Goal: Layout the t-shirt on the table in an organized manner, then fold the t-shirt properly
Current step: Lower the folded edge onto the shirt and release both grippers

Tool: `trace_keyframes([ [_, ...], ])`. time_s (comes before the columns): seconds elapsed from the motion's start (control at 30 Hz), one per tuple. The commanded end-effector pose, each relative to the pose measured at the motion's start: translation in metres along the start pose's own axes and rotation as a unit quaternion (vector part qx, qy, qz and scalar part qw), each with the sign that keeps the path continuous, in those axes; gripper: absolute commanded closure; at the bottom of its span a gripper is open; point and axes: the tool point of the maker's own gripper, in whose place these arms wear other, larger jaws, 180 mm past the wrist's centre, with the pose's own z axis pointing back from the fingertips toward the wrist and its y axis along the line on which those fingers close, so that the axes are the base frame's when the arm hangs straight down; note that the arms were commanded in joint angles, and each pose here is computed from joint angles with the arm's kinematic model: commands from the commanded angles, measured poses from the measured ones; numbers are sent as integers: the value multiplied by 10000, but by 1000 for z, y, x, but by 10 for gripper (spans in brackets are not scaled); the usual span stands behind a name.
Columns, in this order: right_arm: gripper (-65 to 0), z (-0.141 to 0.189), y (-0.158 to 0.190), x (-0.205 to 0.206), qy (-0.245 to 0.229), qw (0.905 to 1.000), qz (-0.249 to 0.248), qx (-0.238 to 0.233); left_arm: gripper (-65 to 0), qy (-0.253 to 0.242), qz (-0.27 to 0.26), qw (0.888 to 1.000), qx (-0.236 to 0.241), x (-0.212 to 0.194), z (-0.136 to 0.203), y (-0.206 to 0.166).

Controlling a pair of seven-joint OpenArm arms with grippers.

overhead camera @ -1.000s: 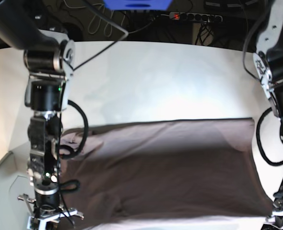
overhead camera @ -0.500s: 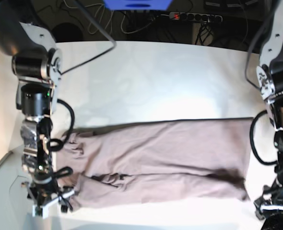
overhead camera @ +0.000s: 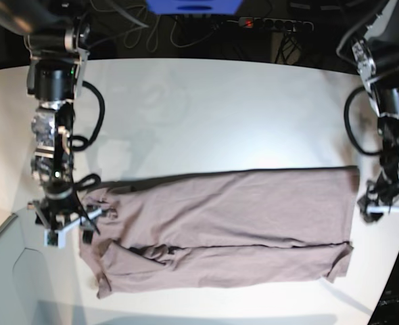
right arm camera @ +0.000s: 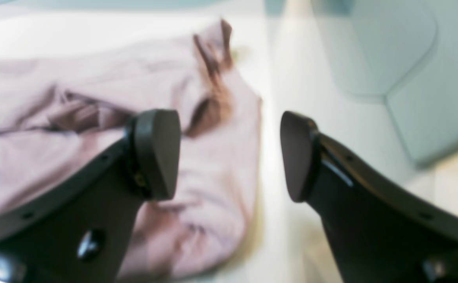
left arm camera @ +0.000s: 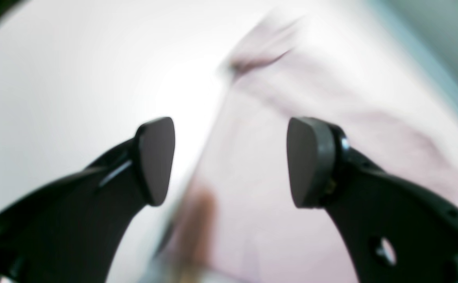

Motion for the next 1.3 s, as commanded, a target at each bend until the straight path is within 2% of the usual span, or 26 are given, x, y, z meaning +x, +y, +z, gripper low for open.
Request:
trace_keyframes([
  [0.0,-406,-1,-8,17,-257,9996,-80,-104,-430,-346,-8,9993,-102,27,2,-3],
  [0.17,-407,16,-17,-27,116,9982,-477,-354,-430,25,-89,9998,154,-14,13,27],
  [0.5,-408,30,8,-97,891,9932,-715,-204,-430,380,22,9987,328,-45,12,41],
  [0.6,-410,22,13,-104,1023,9915,-786,-159,-430,583,146,9975,371,-64,11,42],
  [0.7,-410,15,18,-105,1104,9902,-842,-114,-430,561,173,9978,300,-62,7,33],
  [0.93,-404,-4,29,-99,1190,9881,-970,-19,-429,790,-106,9968,109,-80,3,13],
  [1.0,-374,-6,24,-98,1197,9883,-944,-46,-428,828,-118,9964,105,-83,2,13],
  [1.07,-314,-6,25,-97,1189,9884,-945,-38,-428,847,-112,9963,117,-84,3,14],
  [1.27,-12,-11,23,-88,1104,9892,-964,-51,-426,847,-112,9963,117,-84,3,14],
])
